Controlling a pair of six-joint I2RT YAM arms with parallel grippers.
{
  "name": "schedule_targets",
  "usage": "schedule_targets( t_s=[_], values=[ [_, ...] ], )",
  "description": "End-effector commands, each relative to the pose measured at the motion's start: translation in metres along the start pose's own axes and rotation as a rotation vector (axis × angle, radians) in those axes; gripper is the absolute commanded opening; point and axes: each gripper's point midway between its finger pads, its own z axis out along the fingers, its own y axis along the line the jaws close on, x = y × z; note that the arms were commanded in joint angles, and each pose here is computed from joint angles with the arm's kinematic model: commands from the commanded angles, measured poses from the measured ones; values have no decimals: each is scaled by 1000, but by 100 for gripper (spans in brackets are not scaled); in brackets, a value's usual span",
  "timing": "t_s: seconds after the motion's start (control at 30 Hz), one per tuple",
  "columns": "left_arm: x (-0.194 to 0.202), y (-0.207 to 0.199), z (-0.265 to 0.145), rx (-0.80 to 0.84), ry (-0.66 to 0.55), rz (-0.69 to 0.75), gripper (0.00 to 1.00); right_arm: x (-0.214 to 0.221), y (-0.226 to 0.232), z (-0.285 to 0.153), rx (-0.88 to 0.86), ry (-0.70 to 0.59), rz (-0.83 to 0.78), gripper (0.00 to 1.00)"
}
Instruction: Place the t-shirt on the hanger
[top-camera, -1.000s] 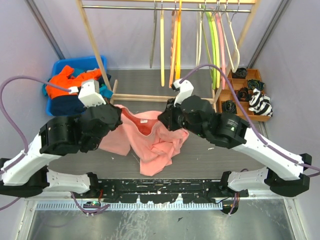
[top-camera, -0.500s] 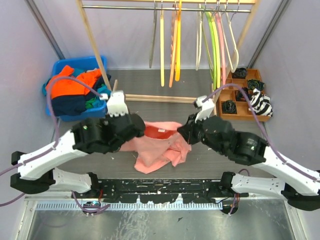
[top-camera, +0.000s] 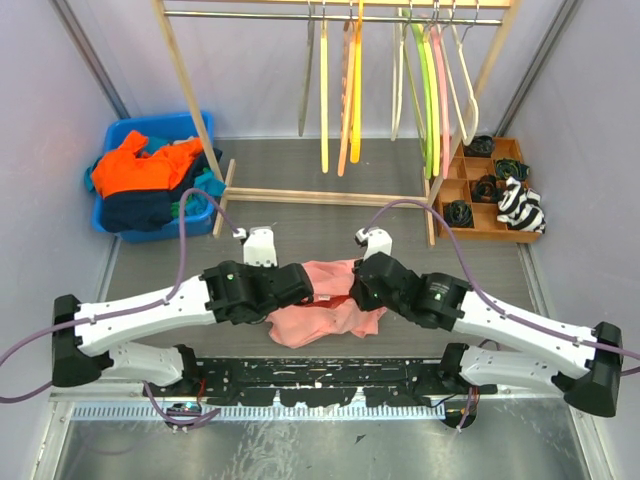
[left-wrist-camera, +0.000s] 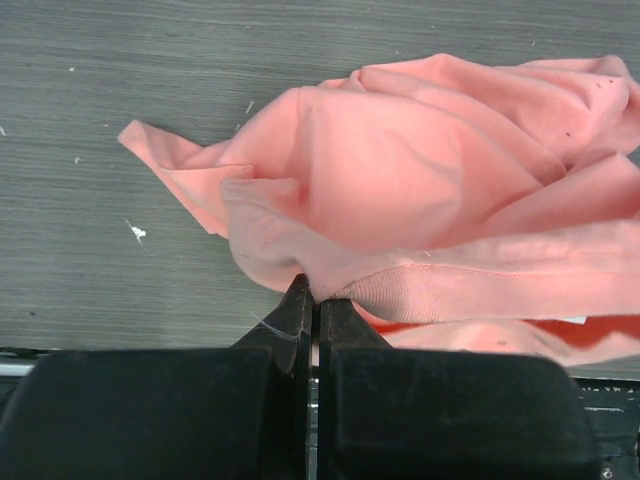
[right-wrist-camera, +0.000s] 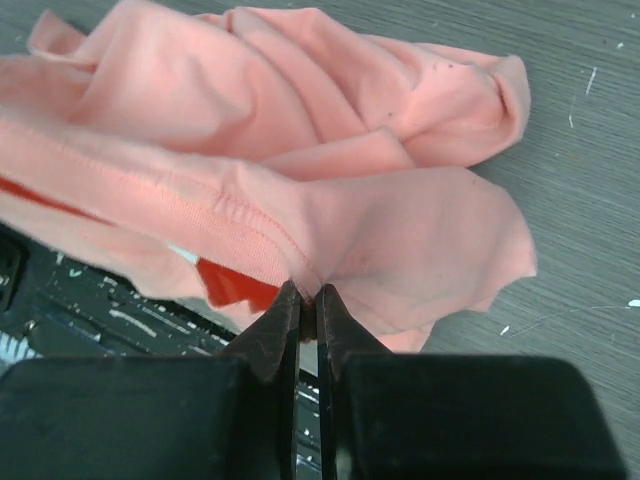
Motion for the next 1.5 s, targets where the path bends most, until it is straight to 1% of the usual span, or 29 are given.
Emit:
schedule_targets(
  t_s=[0.0,0.1,0.13,0.17,0.2,0.3,0.37,0.4,0.43,0.53,0.63,0.77,0.93,1.07,1.2,1.33,1.47],
  values=[
    [-1,-14,8,19,13,-26,0,-24,-3,10,-13,-19,56,1],
    [-1,-16,17,-19,34,1,0,-38,-13,13,-35,-4,78,2],
    [-3,-15,17,-27,32,1,0,-42,-15,13,-40,-4,80,8],
    [-6,-14,18,-36,22,2,0,-44,-15,12,-43,1,78,18],
    [-8,-15,18,-38,15,0,0,-47,-14,9,-48,4,70,27],
    [-11,-15,19,-41,-3,-5,0,-58,-13,-9,-43,2,49,48],
    [-14,-16,18,-36,-12,-10,0,-71,-15,-30,-43,-46,48,59],
    [-14,-16,18,-35,-13,-15,0,-77,-17,-42,-40,-73,49,63],
    [-14,-16,17,-34,-13,-17,0,-83,-19,-54,-35,-93,51,66],
    [-13,-14,15,-30,-3,-17,0,-98,-20,-93,-49,-143,61,67],
    [-11,-11,12,-33,16,14,0,-119,-18,-132,-75,-204,63,70],
    [-10,-10,9,-29,43,80,0,-160,-13,-184,-102,-331,69,72],
    [1,-9,10,-13,82,115,0,-206,-30,-234,5,-474,83,73],
    [11,-12,12,8,106,126,0,-241,-48,-256,136,-588,75,73],
    [6,-17,12,22,87,109,0,-275,-66,-268,290,-710,96,73],
    [3,-18,11,47,65,70,0,-304,-72,-263,404,-794,88,73],
    [4,-13,9,85,50,24,0,-330,-72,-254,507,-824,63,72]
  ],
)
